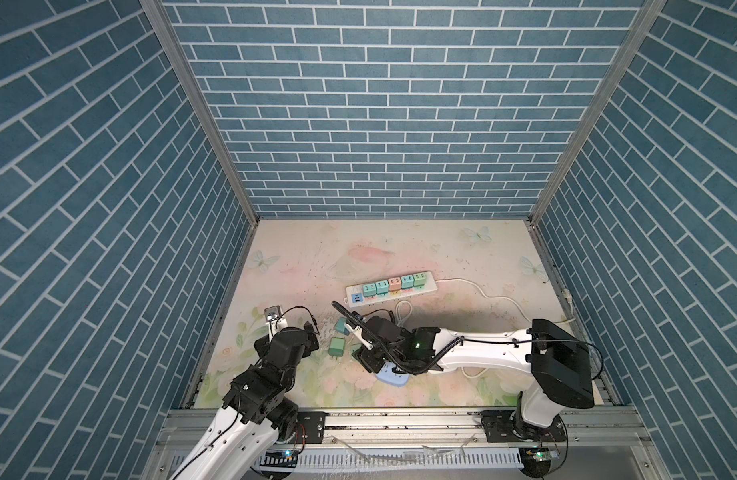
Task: Insert the plug
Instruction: 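Lower the open right gripper onto a light green adapter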
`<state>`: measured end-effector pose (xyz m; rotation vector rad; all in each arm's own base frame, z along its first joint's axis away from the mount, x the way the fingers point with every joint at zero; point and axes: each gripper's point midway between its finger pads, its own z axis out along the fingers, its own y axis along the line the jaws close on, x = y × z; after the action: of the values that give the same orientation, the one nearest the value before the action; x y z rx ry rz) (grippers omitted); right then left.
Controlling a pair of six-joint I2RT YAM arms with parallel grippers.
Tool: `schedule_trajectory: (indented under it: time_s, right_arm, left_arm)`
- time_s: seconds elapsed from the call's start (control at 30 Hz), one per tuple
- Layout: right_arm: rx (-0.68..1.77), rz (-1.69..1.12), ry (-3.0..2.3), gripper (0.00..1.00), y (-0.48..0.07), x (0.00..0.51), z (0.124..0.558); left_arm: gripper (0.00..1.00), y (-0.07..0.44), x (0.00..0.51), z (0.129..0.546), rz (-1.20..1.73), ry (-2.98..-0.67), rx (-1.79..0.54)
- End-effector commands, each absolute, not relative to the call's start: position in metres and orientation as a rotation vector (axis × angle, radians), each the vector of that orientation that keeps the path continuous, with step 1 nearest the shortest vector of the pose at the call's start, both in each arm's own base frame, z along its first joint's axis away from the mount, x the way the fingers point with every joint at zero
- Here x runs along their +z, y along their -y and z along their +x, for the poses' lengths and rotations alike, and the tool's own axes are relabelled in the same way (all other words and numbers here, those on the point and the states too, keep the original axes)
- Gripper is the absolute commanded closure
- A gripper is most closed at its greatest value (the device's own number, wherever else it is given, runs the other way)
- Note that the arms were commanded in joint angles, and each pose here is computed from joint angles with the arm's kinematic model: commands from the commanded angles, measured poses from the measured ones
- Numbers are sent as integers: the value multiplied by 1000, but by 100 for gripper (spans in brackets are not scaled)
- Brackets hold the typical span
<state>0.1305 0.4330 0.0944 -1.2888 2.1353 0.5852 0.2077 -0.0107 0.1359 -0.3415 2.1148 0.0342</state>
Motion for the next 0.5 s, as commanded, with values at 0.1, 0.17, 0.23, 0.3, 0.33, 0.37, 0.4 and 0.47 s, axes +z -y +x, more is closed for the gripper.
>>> schedule_trajectory:
  time_s: [0.1,0.17,0.23,0.3,0.33,0.37,0.4,0.47]
  right_arm:
    - [570,-1600,-2025,24,-428,63,109]
    - [541,-1627,-2024,22,-426,59,110]
    - [494,-1643,-2033,17,-423,53,115]
    - [435,-1636,-2047,17,-419,47,124]
    - [419,-1630,-2059,17,-417,45,128]
    - [410,-1622,-2073,17,-415,43,133]
    - [412,-1618,-2087,17,-413,41,136]
    - [415,-1613,-2105,16,-411,38,143]
  left_arm:
    - [1,13,142,209,-329,-2108,25]
    - [0,13,142,209,-327,-2110,26]
    - [0,14,142,209,-322,-2111,22]
    - [0,14,142,209,-318,-2112,17]
    - [0,15,141,210,-312,-2113,14]
    - [0,16,142,210,-308,-2113,8]
    - [0,18,142,210,-300,-2114,2]
    - [0,20,141,211,-290,-2116,-7]
